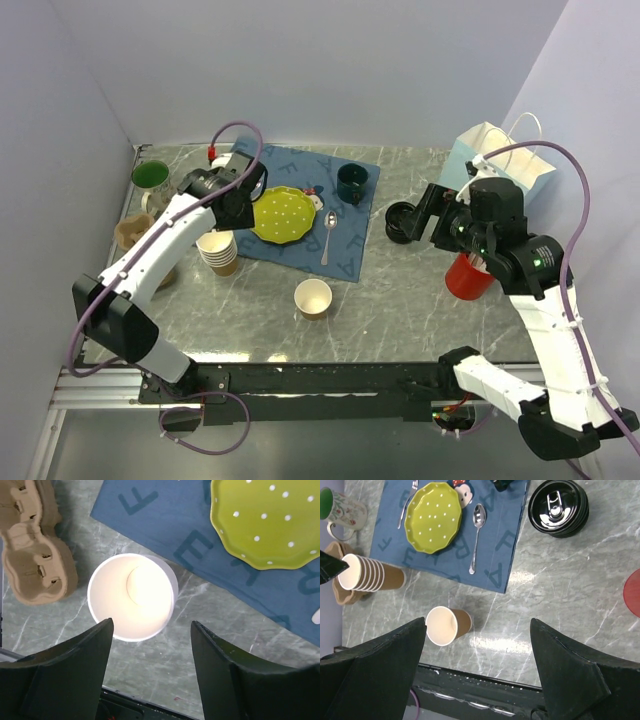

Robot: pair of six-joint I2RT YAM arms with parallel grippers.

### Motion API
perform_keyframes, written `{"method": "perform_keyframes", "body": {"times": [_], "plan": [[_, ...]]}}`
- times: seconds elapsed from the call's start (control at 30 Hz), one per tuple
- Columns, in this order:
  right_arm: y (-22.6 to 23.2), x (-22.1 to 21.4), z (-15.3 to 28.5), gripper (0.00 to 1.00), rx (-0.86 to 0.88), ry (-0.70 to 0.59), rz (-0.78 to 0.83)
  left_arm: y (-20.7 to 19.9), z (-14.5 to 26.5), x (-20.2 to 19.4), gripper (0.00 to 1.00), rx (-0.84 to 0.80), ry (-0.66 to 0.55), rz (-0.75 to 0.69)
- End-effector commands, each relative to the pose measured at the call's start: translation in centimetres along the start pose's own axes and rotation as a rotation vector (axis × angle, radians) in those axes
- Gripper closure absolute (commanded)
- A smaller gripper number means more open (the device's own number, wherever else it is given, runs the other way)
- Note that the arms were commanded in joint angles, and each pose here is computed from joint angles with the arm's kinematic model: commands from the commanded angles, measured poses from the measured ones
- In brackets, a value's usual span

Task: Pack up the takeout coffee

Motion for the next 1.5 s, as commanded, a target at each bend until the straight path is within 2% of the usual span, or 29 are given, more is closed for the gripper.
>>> {"method": "perform_keyframes", "body": {"times": [0.0,0.23,0.33,0.43,0.63,0.8,0.97,1.1,1.2,1.47], "plan": [[1.1,1.1,-0.2,0.08,0.044,-0.024,0.012,-1.1,-1.7,0.2,0.31,-0.057,-0.006,-0.028],[1.4,1.5,-0.3,0.08,0.046,-0.025,0.021,-1.6,-4.7,-2.3,0.35,-0.068,0.063,-0.050],[1.4,1.5,-0.4,0.08,0.046,-0.020,0.019,-1.5,-5.9,-2.9,0.38,-0.052,0.090,-0.058],[1.5,1.6,-0.5,0.08,0.048,-0.017,0.019,-1.0,-6.8,-3.8,0.47,-0.014,0.132,-0.076],[1.6,1.7,-0.7,0.08,0.050,-0.020,0.019,1.1,-6.9,-5.9,0.62,0.085,0.190,-0.084],[1.6,1.5,-1.0,0.08,0.050,-0.014,0.012,2.7,-6.1,-6.5,0.62,0.143,0.197,-0.082],[1.6,1.4,-1.0,0.08,0.053,-0.010,0.005,3.9,-6.6,-7.4,0.60,0.168,0.214,-0.071],[1.7,1.4,-1.1,0.08,0.052,-0.004,0.006,4.2,-6.3,-6.7,0.55,0.173,0.200,-0.058],[1.8,1.4,-1.2,0.08,0.057,0.001,0.003,3.9,-5.4,-4.7,0.42,0.155,0.159,-0.029],[1.0,0.7,-2.5,0.09,0.004,0.069,0.035,3.5,-0.6,0.7,0.20,0.053,0.024,0.056]]}}
Point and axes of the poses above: each gripper's point midway between its finger pads, its own z axis back along the fingers, its own y axis along the line the jaws close on, x = y × z, the point moved 2 cm from there along z, back along the fingers, and after that the axes turned 5 degrees about -z, right-handed, at the moved point
